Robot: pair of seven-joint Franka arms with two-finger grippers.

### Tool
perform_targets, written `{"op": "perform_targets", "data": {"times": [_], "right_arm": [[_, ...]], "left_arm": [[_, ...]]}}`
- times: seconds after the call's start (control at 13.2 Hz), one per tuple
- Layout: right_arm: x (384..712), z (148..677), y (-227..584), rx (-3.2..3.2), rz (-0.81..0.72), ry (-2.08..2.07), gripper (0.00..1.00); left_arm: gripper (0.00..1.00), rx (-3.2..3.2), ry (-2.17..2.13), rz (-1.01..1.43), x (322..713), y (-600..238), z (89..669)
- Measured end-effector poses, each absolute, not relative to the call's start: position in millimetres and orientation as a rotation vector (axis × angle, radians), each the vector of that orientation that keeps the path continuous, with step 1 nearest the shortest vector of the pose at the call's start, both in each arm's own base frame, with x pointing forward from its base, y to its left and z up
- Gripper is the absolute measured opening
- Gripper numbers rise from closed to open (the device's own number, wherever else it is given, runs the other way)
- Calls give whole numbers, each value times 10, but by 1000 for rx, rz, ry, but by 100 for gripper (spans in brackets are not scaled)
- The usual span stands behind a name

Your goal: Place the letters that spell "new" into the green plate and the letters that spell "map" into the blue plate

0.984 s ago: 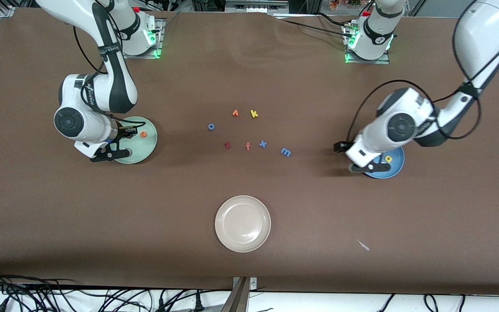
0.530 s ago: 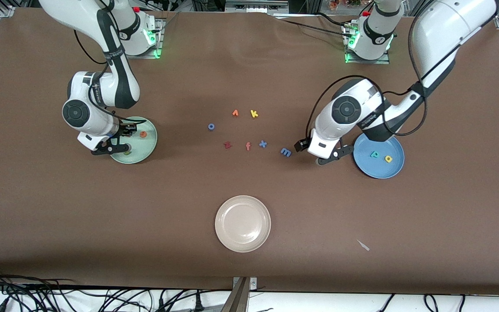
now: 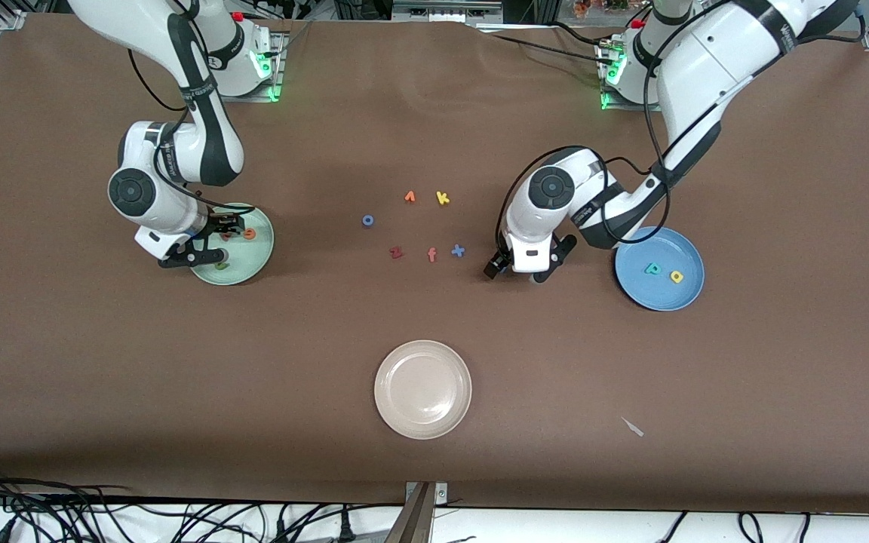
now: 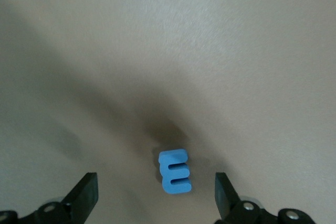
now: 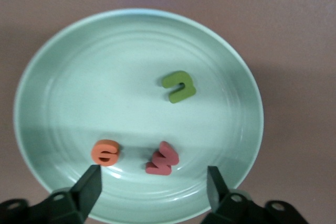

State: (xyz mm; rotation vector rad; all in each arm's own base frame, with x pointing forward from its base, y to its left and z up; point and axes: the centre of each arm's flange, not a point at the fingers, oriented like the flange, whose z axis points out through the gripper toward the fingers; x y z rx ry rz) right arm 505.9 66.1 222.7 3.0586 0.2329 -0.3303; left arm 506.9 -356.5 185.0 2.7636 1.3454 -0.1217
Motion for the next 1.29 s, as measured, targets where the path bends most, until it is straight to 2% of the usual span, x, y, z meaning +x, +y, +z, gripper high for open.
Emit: {"op": "perform_targets", "data": {"times": [0.08, 0.23, 0.38, 0.53, 0.83, 0.98, 1.06, 1.14, 1.21, 1.29], "right_arm": [[5124, 2364, 702, 3071, -350, 232, 100], [5308, 2717, 739, 3096, -369, 229, 100], [5518, 3130, 690, 3111, -387, 210, 100], [5729, 3611, 587, 3124, -368, 182, 100], [5886, 4439, 429, 3133, -416, 144, 100], [5932, 4951, 338, 3140, -387, 125, 100], [5941, 5170, 327, 3143, -363, 127, 100], [5950, 5319, 324, 3144, -338, 128, 100], [5956, 5417, 324, 3144, -321, 130, 100], [5952, 5498, 321, 3143, -315, 128, 100]], "left_arm": [[97, 2756, 1361, -121, 5065, -3575, 1815], [93, 2744, 1376, -124, 5091, -3563, 1779], [78, 2748, 1376, -130, 5080, -3572, 1738], [72, 2760, 1373, -126, 5058, -3593, 1682], [69, 2758, 1375, -119, 5066, -3637, 1680], [47, 2751, 1375, -111, 5095, -3651, 1712], [39, 2750, 1375, -110, 5100, -3653, 1717], [38, 2749, 1374, -110, 5100, -3654, 1719], [29, 2749, 1369, -103, 5111, -3658, 1739], [27, 2754, 1363, -98, 5109, -3659, 1732]]}}
